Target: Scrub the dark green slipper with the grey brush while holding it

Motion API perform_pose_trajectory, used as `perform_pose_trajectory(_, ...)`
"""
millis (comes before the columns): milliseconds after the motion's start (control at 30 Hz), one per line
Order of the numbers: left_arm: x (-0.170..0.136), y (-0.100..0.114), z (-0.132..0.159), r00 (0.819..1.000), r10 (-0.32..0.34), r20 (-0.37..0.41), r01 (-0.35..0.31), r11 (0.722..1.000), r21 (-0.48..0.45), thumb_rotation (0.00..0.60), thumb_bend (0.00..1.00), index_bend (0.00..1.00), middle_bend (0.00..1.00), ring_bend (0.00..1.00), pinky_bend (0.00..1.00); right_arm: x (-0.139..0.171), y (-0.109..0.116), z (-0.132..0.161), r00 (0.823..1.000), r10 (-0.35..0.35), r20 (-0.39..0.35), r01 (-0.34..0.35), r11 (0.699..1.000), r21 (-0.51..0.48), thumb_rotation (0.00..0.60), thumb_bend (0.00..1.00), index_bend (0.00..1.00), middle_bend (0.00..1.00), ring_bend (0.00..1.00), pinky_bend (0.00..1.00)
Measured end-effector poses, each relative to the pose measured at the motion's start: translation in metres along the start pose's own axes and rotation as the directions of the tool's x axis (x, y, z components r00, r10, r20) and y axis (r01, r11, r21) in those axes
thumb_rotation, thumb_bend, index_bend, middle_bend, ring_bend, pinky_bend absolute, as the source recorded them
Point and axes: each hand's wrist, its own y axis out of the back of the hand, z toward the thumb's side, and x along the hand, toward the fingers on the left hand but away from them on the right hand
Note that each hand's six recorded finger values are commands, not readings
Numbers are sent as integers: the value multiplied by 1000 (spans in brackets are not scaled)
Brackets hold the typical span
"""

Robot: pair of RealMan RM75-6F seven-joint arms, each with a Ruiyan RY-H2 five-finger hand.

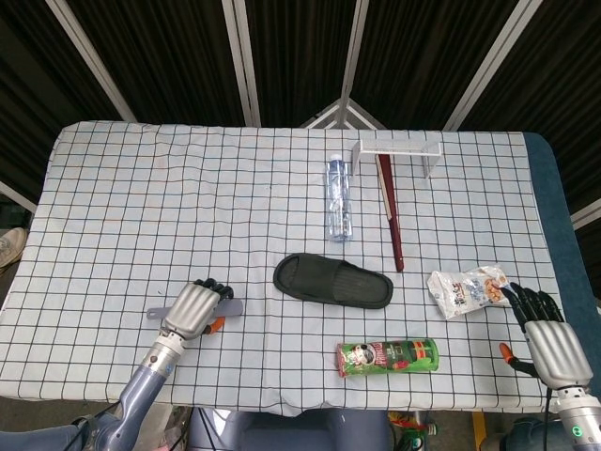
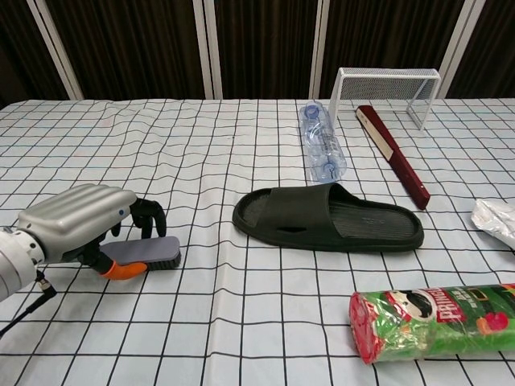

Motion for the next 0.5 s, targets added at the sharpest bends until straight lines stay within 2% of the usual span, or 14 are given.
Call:
perform_pose_trajectory(267,1,4,0,1000,14,10,-14,1000,-1,600,711,491,561,422,526,0,-1,0,1000,3,1,-3,1000,-1,600,397,0,0,0,0)
perform_pose_trajectory(500,5,10,-4,1000,27,3,-27,999,-24,600,786,549,612,473,579,0,1,1,1000,-3,-3,3,1000,1,600,397,0,0,0,0)
